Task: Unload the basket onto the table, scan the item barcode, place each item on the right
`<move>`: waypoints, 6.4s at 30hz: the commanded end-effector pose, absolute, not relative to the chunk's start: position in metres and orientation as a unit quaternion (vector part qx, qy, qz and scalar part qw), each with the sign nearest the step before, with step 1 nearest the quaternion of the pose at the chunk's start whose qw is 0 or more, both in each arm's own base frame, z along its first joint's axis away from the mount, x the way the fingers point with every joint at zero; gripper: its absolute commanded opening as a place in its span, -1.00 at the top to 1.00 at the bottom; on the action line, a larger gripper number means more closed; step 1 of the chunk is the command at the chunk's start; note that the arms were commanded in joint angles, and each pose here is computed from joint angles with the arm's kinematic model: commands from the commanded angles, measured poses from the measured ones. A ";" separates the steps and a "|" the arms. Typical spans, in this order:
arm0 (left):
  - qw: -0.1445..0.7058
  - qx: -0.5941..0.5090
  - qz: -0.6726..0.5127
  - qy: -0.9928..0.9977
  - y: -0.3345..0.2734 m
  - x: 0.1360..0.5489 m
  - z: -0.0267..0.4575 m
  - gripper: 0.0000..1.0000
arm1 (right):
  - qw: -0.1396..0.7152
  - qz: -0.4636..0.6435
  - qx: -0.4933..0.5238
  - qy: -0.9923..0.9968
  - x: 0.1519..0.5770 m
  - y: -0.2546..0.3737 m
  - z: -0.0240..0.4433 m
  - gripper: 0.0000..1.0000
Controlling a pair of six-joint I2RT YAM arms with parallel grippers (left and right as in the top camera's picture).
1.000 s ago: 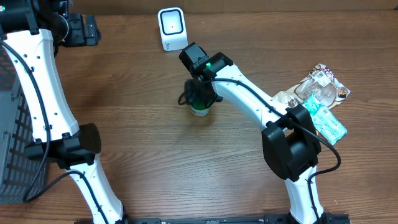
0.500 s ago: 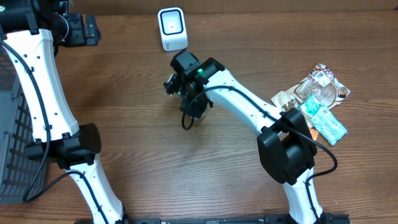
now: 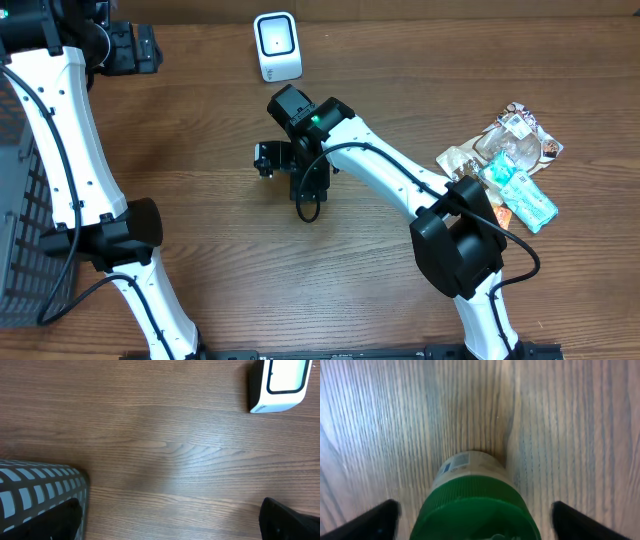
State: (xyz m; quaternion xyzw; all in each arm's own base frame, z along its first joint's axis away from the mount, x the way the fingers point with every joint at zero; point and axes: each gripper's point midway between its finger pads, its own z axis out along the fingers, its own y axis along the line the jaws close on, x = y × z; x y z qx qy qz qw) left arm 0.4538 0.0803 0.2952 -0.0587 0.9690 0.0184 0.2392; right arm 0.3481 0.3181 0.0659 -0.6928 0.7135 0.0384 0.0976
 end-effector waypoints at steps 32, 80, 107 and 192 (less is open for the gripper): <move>0.256 -0.050 0.022 0.965 0.076 0.449 0.310 -0.99 | 0.102 0.028 -0.156 0.982 0.371 0.288 0.068 -0.40; 0.256 -0.050 0.022 0.965 0.076 0.449 0.310 -0.99 | 0.094 0.228 -0.281 0.928 0.357 0.330 0.184 0.17; 0.256 -0.050 0.022 0.965 0.076 0.449 0.310 -0.99 | 0.045 0.586 -0.117 0.801 0.408 0.262 0.292 0.18; 0.256 -0.050 0.022 0.965 0.076 0.449 0.310 -0.99 | 0.377 0.359 -0.508 0.686 0.431 0.428 0.241 -0.12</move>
